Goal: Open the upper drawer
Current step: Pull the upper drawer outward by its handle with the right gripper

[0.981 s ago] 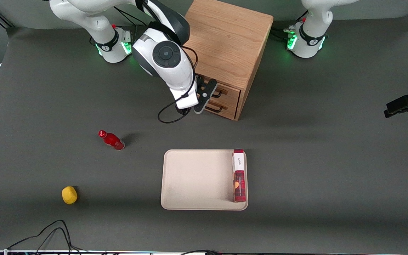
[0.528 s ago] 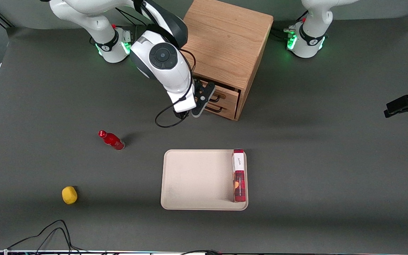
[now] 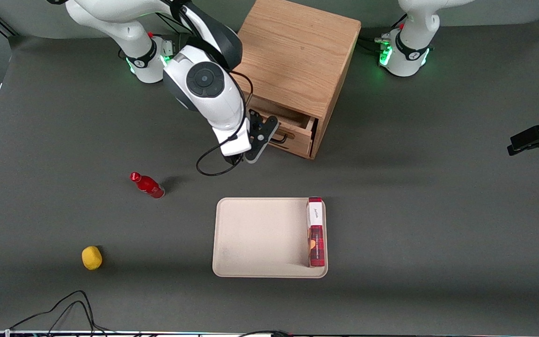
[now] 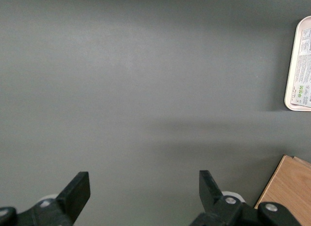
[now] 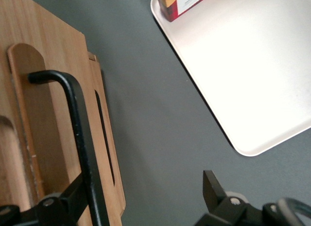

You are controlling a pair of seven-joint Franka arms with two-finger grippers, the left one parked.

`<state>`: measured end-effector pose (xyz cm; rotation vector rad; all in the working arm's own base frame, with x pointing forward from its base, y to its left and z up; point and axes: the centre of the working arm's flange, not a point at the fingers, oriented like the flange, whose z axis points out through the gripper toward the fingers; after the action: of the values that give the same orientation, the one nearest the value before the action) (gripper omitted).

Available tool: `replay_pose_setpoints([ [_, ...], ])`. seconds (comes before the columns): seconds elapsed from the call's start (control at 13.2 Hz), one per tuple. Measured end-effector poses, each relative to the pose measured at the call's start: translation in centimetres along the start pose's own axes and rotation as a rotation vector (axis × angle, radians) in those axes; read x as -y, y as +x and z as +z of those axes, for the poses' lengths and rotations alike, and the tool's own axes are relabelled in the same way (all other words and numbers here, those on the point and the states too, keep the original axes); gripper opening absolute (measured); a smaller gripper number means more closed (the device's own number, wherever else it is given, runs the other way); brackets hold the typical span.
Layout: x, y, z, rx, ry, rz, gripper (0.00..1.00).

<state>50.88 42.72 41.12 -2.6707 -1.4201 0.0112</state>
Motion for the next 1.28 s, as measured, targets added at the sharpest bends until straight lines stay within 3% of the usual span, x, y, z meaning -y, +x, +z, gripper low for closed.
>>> replay_pose_setpoints([
  [0.3, -1.1, 0.4, 0.2, 0.001, -0.034, -0.014, 1.00],
  [1.28, -5.0, 1.1, -0.6, -0.028, -0.067, -0.011, 1.00],
])
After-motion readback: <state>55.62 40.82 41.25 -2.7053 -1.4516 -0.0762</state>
